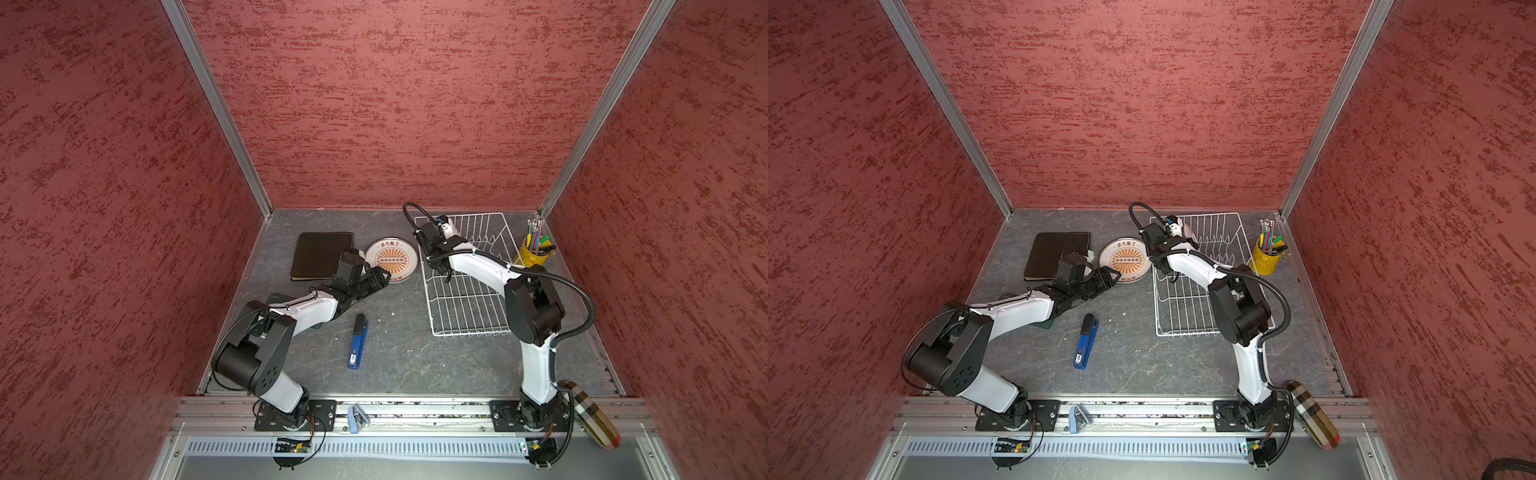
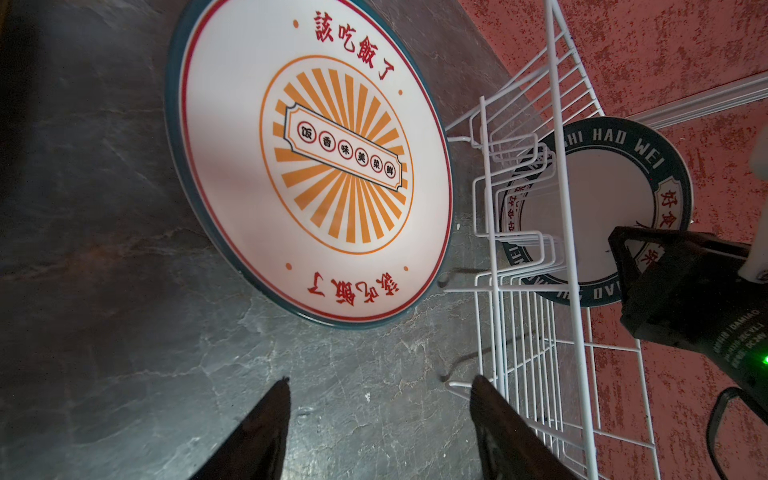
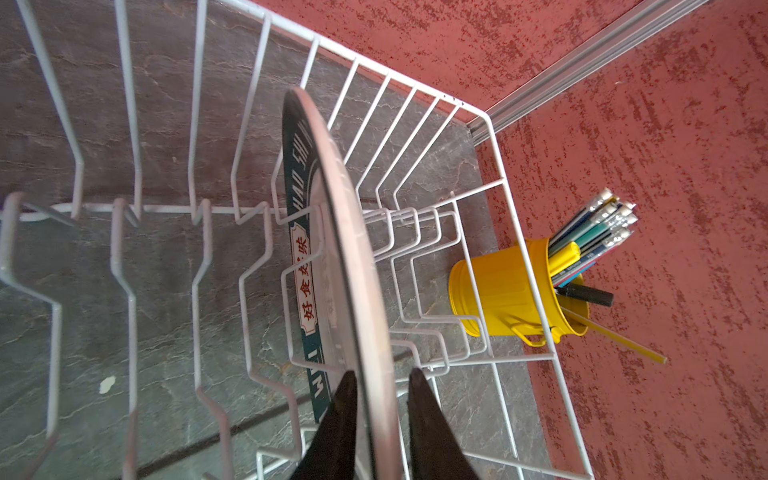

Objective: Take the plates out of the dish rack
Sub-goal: 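Lower the right gripper and close it on the green-rimmed plate rim, then lift the green-rimmed plate up out of the rack with the right gripper, then swing the green-rimmed plate toward the left gripper while the left gripper reaches for it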

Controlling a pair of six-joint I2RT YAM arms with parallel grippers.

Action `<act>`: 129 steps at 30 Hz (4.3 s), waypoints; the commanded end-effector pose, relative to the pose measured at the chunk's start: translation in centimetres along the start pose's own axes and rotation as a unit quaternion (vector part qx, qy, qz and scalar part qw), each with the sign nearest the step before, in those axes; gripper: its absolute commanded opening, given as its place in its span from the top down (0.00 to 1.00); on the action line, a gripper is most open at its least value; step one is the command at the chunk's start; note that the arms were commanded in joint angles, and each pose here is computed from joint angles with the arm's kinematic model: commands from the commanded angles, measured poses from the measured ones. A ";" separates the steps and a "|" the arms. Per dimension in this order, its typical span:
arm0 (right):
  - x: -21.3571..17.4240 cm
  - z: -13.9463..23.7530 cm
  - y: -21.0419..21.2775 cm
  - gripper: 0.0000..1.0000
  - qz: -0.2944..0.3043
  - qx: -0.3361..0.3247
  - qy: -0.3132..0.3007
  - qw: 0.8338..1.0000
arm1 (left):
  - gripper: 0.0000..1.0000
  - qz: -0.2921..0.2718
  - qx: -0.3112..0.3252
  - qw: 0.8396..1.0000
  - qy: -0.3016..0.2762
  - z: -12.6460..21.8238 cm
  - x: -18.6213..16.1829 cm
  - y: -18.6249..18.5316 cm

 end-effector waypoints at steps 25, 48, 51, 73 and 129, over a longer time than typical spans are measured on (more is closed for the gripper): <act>0.2 0.0 -1.4 1.00 -0.004 -0.037 -0.014 0.999 | 0.31 -0.012 -0.004 1.000 -0.004 -0.2 0.6 -0.8; 5.0 4.0 -5.7 1.00 -0.025 -0.064 -0.070 0.995 | 0.31 -0.015 -0.003 1.000 -0.003 -0.2 0.3 -1.2; 5.8 5.0 -6.5 1.00 -0.033 -0.063 -0.081 0.994 | 0.31 -0.015 -0.003 1.000 -0.003 -0.2 0.3 -1.3; 10.7 16.4 -11.3 1.00 -0.163 0.076 -0.204 0.962 | 0.31 0.006 -0.048 0.999 -0.003 0.0 0.4 -2.8; 2.7 21.3 0.3 1.00 -0.295 0.553 -0.092 0.774 | 0.31 0.127 -0.292 0.948 -0.022 2.3 4.0 -6.8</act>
Point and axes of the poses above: each gripper's point midway between its finger pads, its own z axis back along the fingers, its own y axis along the line the jaws close on, x = y × z, the point moved 1 cm from there along z, back along the fingers, and after that the axes turned 8 degrees about -z, right-handed, at the moved point
